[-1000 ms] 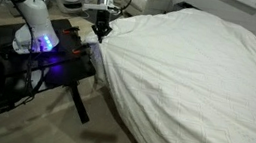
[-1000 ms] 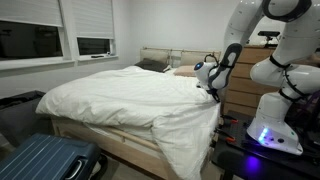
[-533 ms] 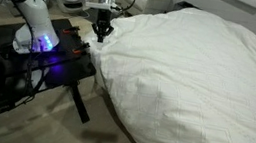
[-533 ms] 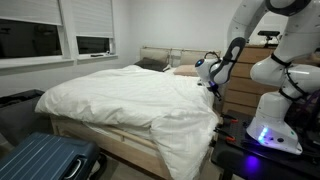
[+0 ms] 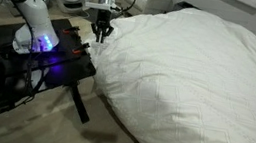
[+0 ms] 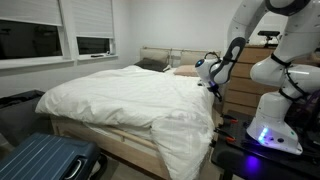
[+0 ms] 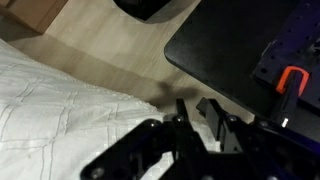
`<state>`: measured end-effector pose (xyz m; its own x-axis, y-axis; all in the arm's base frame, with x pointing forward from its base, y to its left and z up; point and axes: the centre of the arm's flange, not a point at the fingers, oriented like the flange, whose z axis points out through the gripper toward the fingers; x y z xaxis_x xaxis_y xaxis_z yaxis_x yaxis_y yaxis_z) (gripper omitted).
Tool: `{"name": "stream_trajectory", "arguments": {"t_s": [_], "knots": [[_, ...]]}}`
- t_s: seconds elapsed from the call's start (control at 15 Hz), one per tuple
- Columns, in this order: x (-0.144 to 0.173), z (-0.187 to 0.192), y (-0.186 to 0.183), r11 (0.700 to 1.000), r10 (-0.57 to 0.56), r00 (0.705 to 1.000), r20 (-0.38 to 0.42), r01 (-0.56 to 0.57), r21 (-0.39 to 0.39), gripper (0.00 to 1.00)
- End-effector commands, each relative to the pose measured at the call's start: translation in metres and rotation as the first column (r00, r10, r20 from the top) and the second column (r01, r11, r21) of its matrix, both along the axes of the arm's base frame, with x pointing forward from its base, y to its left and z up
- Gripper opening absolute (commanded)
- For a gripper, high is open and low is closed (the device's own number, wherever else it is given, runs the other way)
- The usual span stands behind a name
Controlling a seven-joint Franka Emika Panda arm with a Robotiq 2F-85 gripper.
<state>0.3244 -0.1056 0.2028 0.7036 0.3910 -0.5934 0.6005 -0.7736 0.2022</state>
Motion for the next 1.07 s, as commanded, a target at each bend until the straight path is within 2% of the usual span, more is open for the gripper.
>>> {"name": "stream_trajectory", "arguments": {"t_s": [0.0,0.07,0.13,0.2,0.4,0.6,0.8,1.0], "knots": [[0.000,0.000,0.000,1.000,0.000,1.000,0.000,0.000,0.000,0.29],[0.000,0.000,0.000,1.000,0.000,1.000,0.000,0.000,0.000,0.29],[0.000,0.000,0.000,1.000,0.000,1.000,0.000,0.000,0.000,0.54],[0.002,-0.003,0.006,1.000,0.007,1.000,-0.029,-0.007,0.008,0.55],[-0.001,-0.010,0.029,0.999,0.037,0.997,-0.066,-0.036,0.009,0.77],[0.001,-0.013,0.064,0.995,0.099,0.993,-0.068,-0.098,0.017,0.99],[0.011,-0.016,0.100,0.993,0.113,0.992,-0.051,-0.111,0.041,1.00],[0.025,-0.016,0.131,0.995,0.073,0.997,0.014,-0.073,0.062,1.00]]}}
